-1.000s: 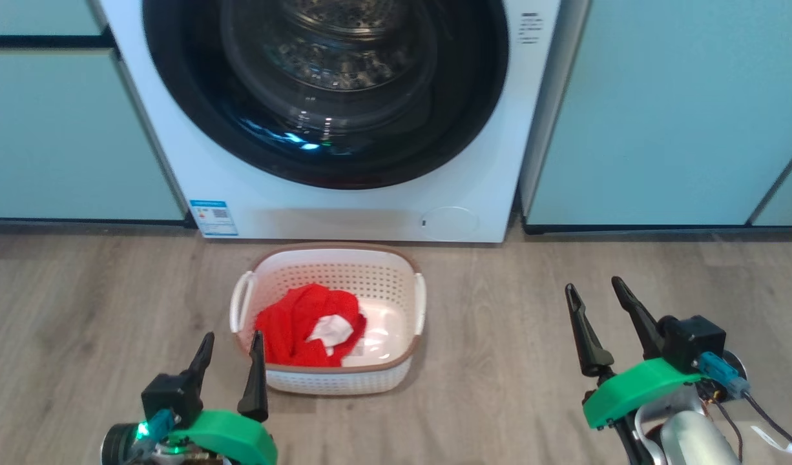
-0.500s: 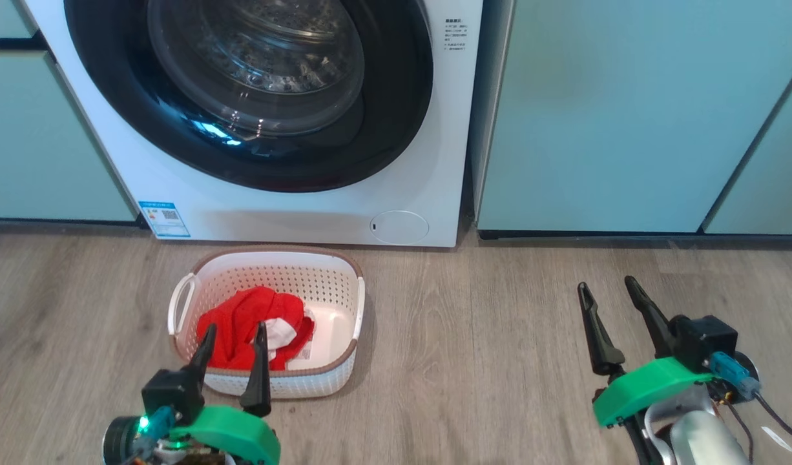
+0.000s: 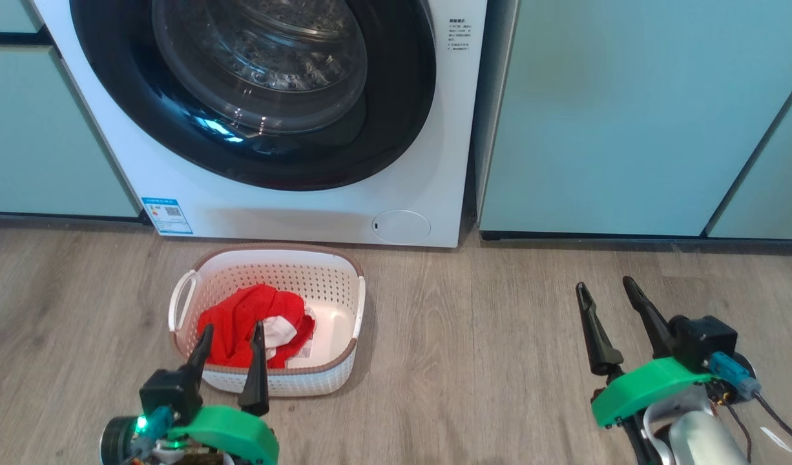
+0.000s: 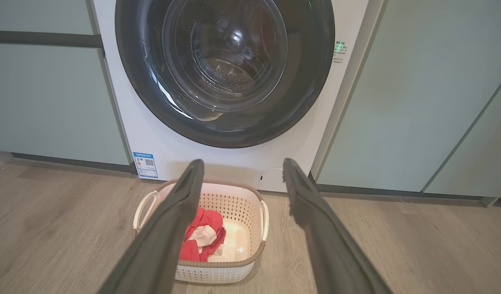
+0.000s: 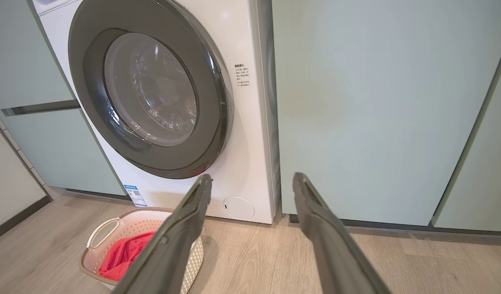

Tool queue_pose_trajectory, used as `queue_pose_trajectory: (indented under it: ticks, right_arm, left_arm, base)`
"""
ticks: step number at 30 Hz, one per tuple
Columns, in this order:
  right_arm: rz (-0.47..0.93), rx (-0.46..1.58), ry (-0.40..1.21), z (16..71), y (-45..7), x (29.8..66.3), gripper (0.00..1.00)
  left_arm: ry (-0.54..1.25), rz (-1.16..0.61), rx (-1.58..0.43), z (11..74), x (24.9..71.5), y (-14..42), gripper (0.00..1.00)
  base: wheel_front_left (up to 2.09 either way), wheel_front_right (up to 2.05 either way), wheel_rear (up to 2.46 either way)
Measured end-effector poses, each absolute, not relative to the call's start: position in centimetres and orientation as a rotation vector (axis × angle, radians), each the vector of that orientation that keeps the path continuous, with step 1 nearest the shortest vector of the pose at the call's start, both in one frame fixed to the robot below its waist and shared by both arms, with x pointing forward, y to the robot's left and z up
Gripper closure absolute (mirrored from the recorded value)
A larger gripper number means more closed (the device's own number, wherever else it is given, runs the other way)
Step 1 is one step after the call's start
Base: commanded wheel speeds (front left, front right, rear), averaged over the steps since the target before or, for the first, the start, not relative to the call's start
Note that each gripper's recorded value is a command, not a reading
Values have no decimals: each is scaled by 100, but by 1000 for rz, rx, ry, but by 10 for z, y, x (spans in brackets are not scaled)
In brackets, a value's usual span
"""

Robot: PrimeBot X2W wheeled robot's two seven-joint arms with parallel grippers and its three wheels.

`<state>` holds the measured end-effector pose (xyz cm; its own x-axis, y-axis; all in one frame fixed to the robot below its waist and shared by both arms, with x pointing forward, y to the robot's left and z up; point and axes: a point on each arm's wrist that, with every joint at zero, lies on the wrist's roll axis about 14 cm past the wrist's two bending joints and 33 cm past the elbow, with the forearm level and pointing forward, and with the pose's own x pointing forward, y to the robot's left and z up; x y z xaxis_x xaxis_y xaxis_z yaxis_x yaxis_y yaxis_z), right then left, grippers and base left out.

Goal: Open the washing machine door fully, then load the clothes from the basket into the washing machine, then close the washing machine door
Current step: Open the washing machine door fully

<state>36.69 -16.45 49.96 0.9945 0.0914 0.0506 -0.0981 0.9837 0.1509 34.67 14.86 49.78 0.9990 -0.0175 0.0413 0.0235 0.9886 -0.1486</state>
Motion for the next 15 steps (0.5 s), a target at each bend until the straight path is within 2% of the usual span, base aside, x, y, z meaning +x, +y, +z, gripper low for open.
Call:
queue_pose_trajectory:
  ticks: [12, 13, 14, 15]
  right_arm:
    - [100, 154, -44, 500, -163, 368, 0]
    - [100, 158, -46, 500, -163, 368, 4]
    - [100, 165, -47, 501, -163, 369, 21]
    - [101, 171, -46, 500, -162, 369, 21]
  left_arm:
    - [-41, -19, -146, 498, 347, 149, 0]
    - [-40, -18, -146, 498, 347, 150, 0]
    - [-39, -17, -146, 497, 347, 150, 0]
    - [-37, -16, -146, 497, 347, 150, 0]
  base:
    - [0, 0, 0]
    - [0, 0, 0]
    - [0, 0, 0]
    - [0, 0, 0]
